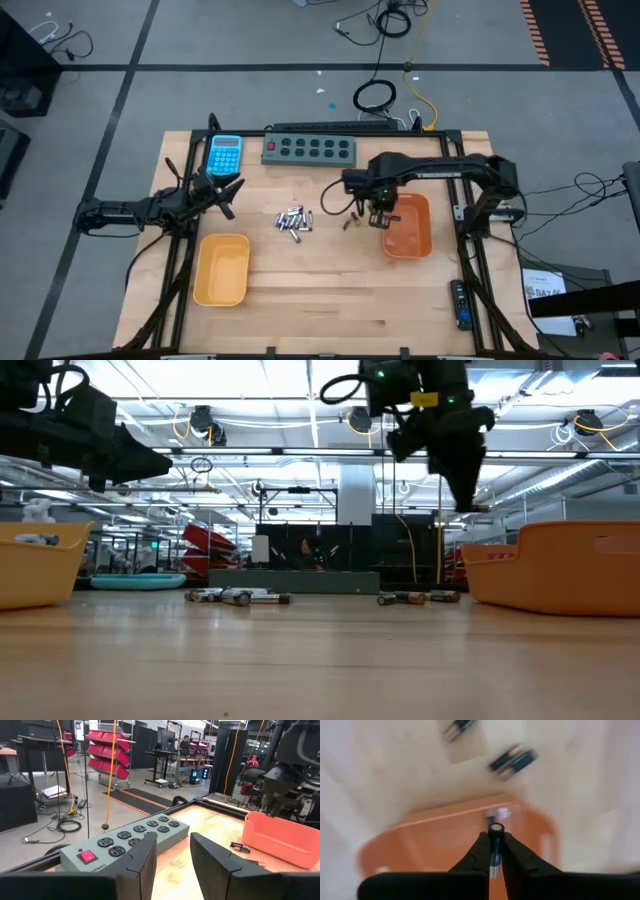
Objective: Sort batteries
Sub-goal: Put the black battery into the orange bin
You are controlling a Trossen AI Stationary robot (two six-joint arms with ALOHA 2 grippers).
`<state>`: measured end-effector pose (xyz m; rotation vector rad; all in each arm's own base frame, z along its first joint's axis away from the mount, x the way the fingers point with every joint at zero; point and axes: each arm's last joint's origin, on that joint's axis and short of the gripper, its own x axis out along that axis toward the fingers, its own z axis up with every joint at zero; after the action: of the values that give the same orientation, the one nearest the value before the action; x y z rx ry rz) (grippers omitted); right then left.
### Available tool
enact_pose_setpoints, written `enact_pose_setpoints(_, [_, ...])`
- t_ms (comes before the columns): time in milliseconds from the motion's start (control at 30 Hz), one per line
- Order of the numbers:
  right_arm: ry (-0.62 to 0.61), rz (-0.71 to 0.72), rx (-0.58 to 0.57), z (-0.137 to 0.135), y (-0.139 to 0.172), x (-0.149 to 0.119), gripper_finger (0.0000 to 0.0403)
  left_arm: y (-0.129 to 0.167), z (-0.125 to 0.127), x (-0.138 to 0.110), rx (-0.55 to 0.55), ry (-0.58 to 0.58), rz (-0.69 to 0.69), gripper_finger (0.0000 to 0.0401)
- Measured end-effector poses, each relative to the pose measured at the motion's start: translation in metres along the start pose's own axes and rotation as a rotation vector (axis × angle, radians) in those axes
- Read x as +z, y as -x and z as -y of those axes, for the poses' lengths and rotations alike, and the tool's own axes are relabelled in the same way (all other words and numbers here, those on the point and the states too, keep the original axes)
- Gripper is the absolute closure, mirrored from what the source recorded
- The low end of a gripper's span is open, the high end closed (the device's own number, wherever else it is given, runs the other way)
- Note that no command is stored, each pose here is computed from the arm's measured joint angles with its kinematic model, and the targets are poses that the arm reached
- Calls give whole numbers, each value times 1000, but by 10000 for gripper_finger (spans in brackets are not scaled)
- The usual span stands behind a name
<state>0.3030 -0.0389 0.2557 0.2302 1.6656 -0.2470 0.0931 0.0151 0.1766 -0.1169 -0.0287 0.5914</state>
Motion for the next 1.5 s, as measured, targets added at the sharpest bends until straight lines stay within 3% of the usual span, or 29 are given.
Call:
enact_pose_setpoints(267, [-74,-32,30,2,-34,-29,303,0,0,0,0,2,-1,274])
enact_pose_setpoints(433, [-78,-35,20,6,-27,-30,248,0,1,3,-9,23,28,274])
enact_pose_setpoints(600, [4,200,-37,5,-1,-8,228,0,1,3,-17,23,27,274])
enact_pose_setpoints(700, [103,419,-29,1,5,13,221,0,1,3,-18,21,25,274])
enact_pose_setpoints(767, [178,478,-35,-1,3,24,214,0,1,3,-19,20,23,274])
enact_pose_setpoints(900, [260,460,-48,-4,-17,41,196,0,1,0,-21,30,1,274])
enact_pose_setpoints(1000, [299,476,14,-12,-29,53,179,0,1,0,-22,30,-3,274])
enact_pose_setpoints(1167, [471,384,1,-33,-57,60,160,0,1,-1,-28,26,-10,274])
enact_pose_setpoints(1500, [583,332,17,-45,-85,70,189,0,1,-1,-28,24,-13,274])
